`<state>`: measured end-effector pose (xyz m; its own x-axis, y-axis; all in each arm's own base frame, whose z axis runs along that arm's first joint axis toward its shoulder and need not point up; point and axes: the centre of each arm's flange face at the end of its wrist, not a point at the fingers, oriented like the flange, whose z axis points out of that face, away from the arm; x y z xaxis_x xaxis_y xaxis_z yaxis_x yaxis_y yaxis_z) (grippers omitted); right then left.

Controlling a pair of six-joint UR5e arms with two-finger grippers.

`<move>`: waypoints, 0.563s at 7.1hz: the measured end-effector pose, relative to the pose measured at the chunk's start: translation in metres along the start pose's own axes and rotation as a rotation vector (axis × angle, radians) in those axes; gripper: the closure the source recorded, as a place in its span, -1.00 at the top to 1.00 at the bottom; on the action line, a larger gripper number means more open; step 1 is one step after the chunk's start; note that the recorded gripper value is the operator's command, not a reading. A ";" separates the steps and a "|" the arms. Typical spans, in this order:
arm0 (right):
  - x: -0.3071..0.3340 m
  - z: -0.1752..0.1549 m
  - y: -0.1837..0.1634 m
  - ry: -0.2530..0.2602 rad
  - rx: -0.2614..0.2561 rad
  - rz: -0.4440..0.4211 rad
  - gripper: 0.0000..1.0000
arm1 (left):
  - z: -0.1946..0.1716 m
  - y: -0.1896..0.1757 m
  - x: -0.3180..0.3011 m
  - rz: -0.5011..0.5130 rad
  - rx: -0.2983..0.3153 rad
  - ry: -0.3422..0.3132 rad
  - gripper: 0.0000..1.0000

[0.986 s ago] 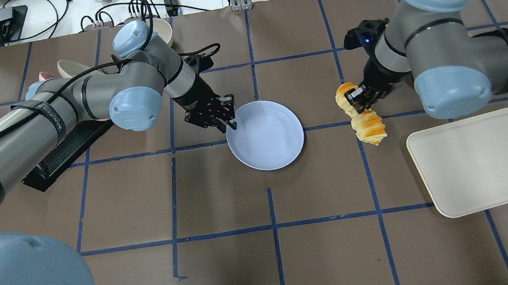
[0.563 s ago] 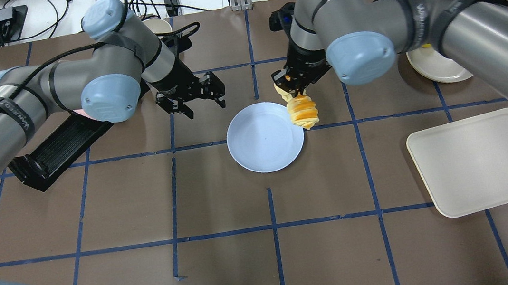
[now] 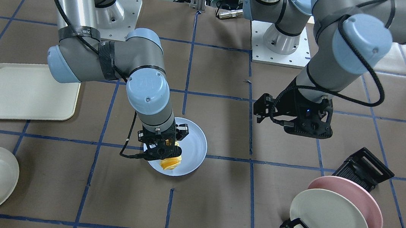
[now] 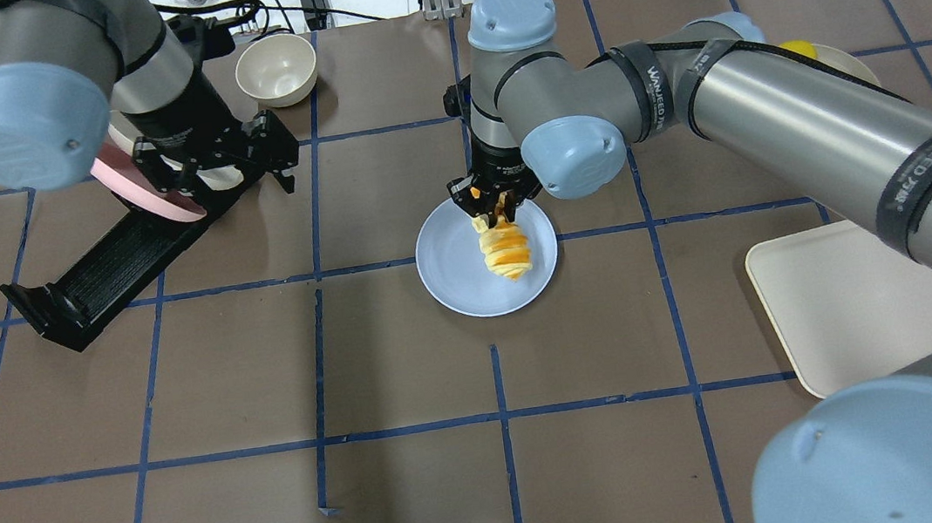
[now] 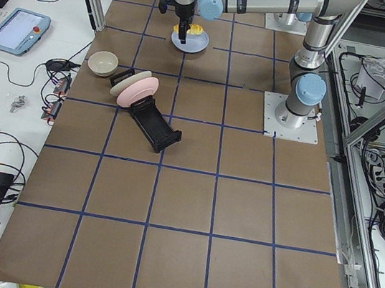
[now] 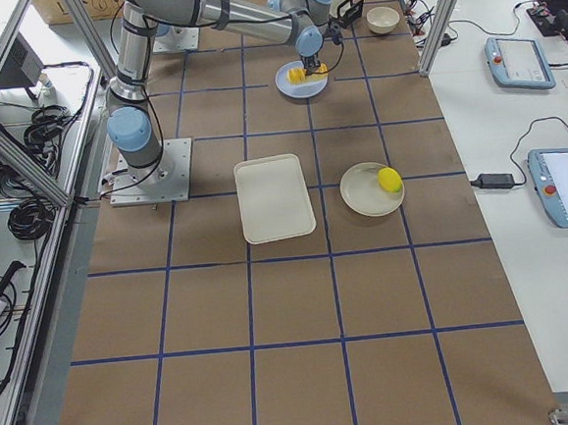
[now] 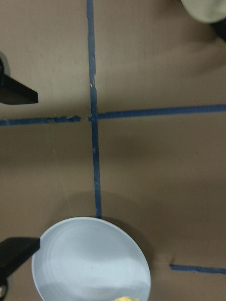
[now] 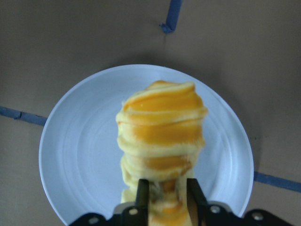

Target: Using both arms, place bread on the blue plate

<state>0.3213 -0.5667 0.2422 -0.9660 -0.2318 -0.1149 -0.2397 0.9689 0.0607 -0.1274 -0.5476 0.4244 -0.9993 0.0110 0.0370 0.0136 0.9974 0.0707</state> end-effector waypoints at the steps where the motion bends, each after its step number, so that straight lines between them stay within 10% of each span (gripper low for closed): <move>1: 0.003 0.001 0.002 0.000 -0.001 0.006 1.00 | -0.030 0.011 -0.003 0.004 -0.008 -0.035 1.00; 4: 0.039 -0.066 -0.003 0.041 0.106 0.058 1.00 | -0.069 0.038 -0.003 0.006 -0.012 -0.060 1.00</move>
<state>0.2784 -0.5842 0.3031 -0.9815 -0.1767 -0.0734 -0.1742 0.9839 -0.0398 -0.1210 -0.5147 0.4955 -0.9995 0.0214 -0.0228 0.0195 0.9964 0.0830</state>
